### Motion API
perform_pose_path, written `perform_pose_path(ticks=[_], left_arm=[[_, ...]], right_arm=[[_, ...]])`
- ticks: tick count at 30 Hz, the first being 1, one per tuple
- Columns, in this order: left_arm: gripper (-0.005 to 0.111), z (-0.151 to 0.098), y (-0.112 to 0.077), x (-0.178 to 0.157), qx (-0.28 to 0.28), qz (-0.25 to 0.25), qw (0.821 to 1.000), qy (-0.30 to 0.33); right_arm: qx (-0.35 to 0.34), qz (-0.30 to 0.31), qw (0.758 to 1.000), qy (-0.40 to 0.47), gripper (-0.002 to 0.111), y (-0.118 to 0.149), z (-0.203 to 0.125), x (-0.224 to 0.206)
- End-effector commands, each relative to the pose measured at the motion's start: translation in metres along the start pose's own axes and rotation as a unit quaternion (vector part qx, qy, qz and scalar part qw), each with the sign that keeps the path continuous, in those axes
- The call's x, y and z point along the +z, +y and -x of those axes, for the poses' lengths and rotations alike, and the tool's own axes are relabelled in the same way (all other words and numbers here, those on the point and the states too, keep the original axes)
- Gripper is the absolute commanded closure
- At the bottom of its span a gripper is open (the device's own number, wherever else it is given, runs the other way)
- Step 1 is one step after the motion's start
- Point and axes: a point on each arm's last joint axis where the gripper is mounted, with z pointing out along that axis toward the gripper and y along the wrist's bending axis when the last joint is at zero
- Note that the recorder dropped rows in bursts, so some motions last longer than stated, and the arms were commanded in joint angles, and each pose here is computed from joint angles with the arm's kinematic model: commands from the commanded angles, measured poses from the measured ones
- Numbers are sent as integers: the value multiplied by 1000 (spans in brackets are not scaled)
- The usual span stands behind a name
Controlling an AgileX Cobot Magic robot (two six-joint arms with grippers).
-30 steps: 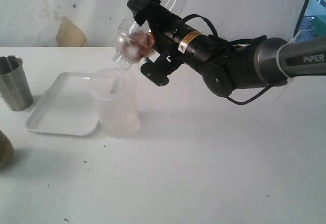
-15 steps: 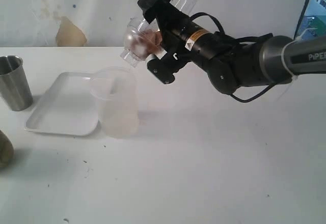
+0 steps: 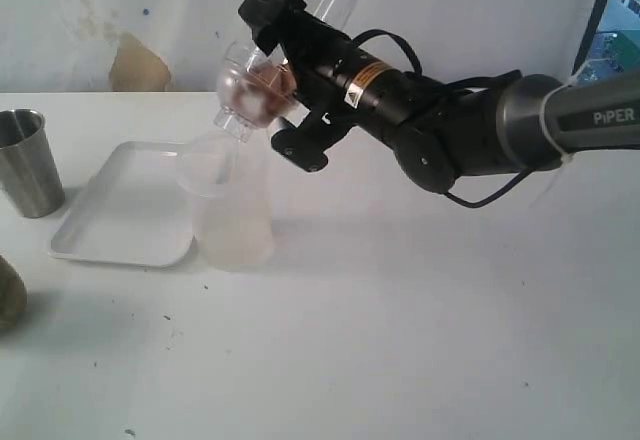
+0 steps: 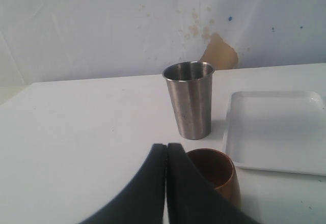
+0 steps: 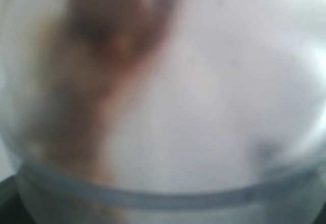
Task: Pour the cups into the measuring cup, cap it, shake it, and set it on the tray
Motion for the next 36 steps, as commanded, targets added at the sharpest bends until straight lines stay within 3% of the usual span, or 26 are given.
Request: perform_pose_path(ticks=[1,30,36], left_arm=[[106,-1,0,0,-4,-3,1000,-5],[106,-1,0,0,-4,-3,1000,-5],[106,-1,0,0,-4,-3,1000,-5]], right_arm=[[-21,-36,999,13,108,-12,-7,0],[-94,-78,992,-42,108,-20,4,-1],[-48,-45,998,-4,108,-12,-7,0]])
